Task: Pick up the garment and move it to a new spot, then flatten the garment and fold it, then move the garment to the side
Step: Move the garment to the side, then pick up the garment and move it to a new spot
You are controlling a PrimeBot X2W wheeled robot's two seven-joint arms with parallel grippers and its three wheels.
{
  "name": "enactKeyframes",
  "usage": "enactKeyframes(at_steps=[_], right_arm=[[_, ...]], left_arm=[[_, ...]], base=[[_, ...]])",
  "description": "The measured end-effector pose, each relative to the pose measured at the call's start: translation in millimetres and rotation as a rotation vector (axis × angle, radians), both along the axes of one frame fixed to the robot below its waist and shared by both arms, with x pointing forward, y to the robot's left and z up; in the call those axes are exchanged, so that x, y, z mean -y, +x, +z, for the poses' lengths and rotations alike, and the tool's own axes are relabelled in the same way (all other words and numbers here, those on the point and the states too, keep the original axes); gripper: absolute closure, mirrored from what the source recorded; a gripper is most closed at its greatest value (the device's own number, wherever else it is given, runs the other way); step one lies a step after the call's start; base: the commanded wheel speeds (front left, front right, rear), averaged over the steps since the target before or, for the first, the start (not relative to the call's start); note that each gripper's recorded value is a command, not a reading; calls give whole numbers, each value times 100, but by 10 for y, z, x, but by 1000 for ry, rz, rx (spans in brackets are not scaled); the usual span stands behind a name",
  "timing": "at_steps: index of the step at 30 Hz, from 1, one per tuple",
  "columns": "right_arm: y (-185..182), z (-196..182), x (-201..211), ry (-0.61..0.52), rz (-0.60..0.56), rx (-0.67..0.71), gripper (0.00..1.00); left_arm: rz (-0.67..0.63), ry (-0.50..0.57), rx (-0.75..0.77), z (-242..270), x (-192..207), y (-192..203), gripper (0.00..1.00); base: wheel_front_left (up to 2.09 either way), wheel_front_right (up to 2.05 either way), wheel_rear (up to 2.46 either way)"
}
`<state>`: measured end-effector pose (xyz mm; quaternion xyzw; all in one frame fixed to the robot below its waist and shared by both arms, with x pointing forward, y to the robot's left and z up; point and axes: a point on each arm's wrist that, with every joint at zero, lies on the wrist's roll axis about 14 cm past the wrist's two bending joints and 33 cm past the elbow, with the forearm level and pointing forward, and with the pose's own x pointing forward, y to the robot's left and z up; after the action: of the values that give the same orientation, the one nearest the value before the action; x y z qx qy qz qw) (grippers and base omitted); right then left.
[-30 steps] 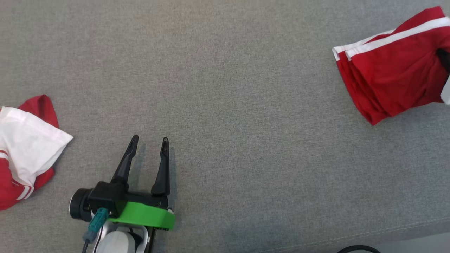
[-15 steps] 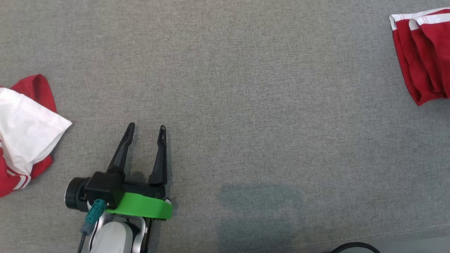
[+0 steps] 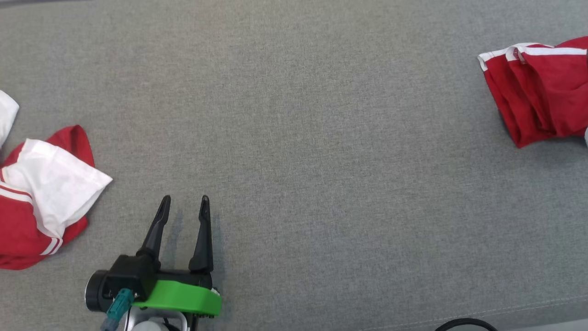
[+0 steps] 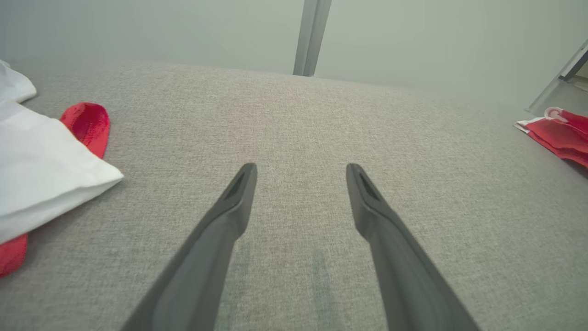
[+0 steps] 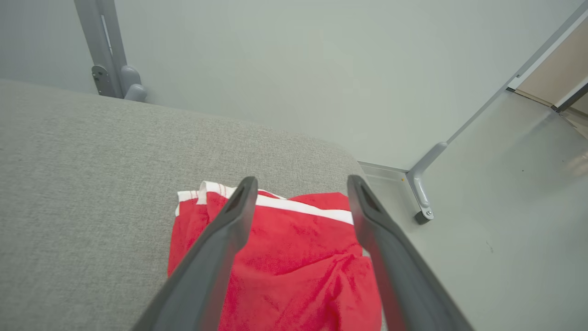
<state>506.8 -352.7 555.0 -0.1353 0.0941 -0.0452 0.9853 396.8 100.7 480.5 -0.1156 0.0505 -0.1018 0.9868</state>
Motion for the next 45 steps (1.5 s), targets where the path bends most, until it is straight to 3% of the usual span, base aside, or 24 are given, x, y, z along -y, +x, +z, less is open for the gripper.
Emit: enactKeyframes(at_steps=[7, 14, 21, 34, 45], right_arm=[[-559, 120, -361, 15, 116, 135, 0], [-1220, 61, -506, 48, 96, 203, 0], [-1660, -10, -759, 56, 82, 238, 0], [-1993, -180, -891, 147, 6, 232, 0], [-2027, -209, -927, 149, 13, 224, 0]], left_arm=[[70, 10, 11, 137, -209, -358, 0], [123, 32, 45, 267, -410, -665, 0], [169, 49, 63, 311, -593, -849, 0], [163, 76, 68, 294, -664, -919, 0], [152, 72, 93, 367, -647, -902, 0]], base=[[0, 0, 0], [0, 0, 0], [0, 0, 0], [0, 0, 0], [0, 0, 0]])
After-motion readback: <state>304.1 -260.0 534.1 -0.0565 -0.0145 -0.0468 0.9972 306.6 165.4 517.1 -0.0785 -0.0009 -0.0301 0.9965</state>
